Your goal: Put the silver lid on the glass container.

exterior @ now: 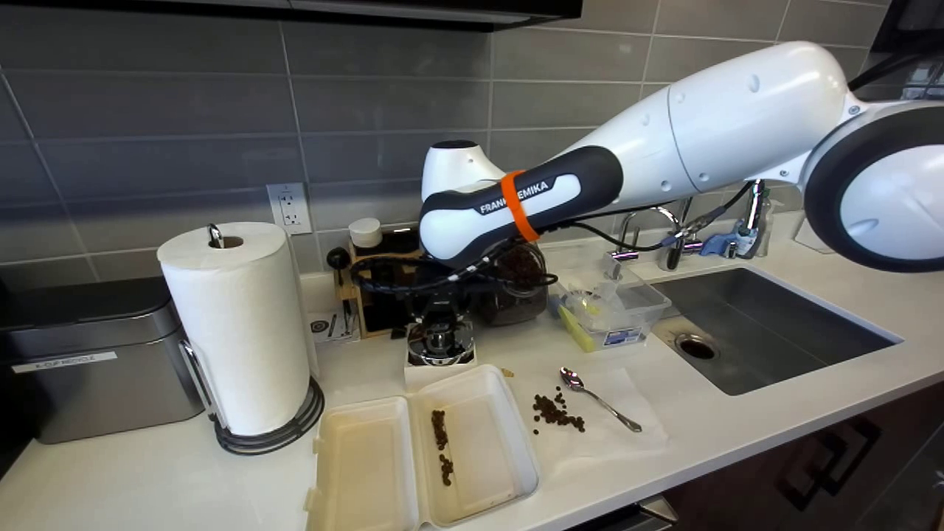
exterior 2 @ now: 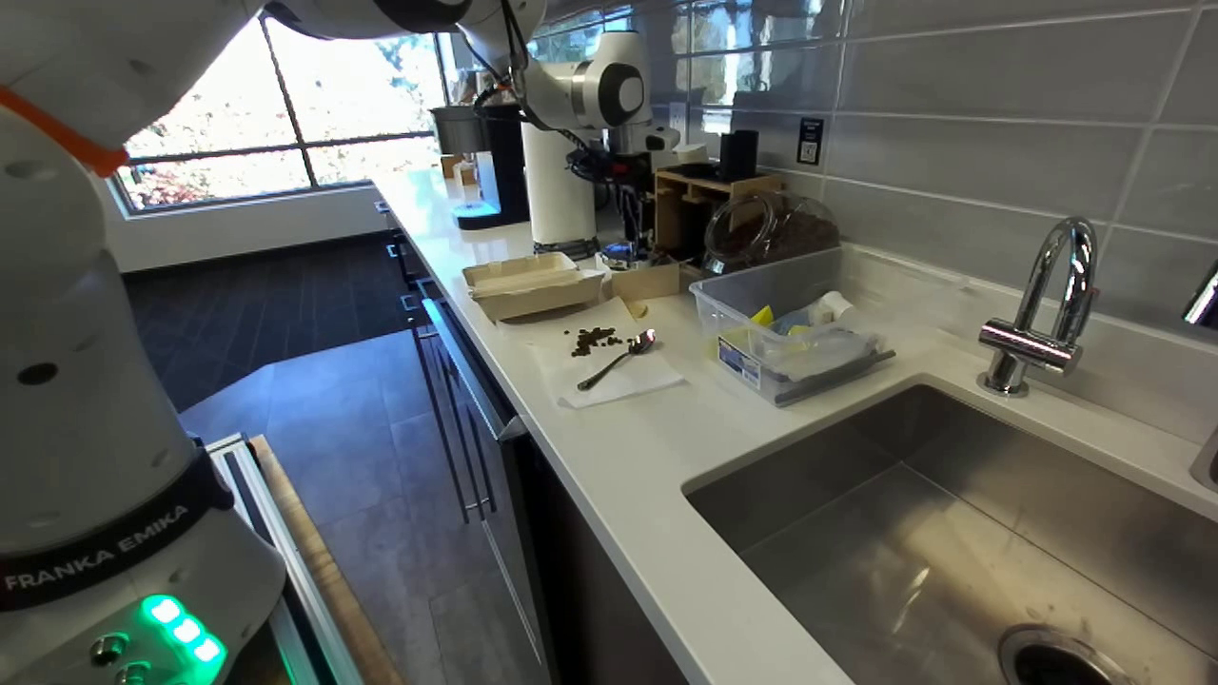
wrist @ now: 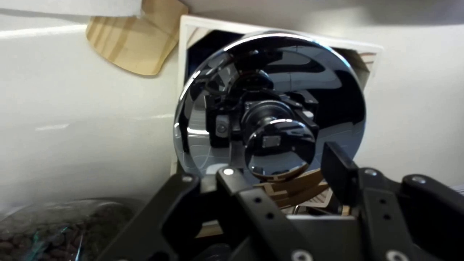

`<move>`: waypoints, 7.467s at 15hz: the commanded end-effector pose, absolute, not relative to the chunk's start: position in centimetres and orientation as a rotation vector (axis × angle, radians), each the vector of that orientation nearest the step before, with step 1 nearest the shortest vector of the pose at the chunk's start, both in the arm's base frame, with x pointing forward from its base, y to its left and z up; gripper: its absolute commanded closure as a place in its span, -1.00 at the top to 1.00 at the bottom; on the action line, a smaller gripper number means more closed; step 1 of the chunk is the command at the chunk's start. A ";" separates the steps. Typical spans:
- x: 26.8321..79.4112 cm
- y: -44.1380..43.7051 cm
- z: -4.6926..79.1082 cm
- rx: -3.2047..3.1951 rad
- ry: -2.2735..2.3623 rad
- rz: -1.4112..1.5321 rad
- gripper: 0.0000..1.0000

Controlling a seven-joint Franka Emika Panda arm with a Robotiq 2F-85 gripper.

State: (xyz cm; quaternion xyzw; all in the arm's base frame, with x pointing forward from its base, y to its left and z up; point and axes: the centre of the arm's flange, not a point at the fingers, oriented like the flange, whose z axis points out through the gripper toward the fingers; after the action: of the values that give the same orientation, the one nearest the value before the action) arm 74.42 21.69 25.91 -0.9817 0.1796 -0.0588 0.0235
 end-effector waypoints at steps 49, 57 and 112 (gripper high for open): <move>64.2 6.1 33.4 -2.825 0.675 -1.188 -0.58; 64.4 4.0 31.4 -2.816 0.683 -1.193 -0.58; 65.8 2.6 26.5 -2.739 0.632 -1.304 -0.58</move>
State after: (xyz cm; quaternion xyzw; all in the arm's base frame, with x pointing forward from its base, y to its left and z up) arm 64.68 3.36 28.07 -0.8904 0.1963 -0.4099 0.0252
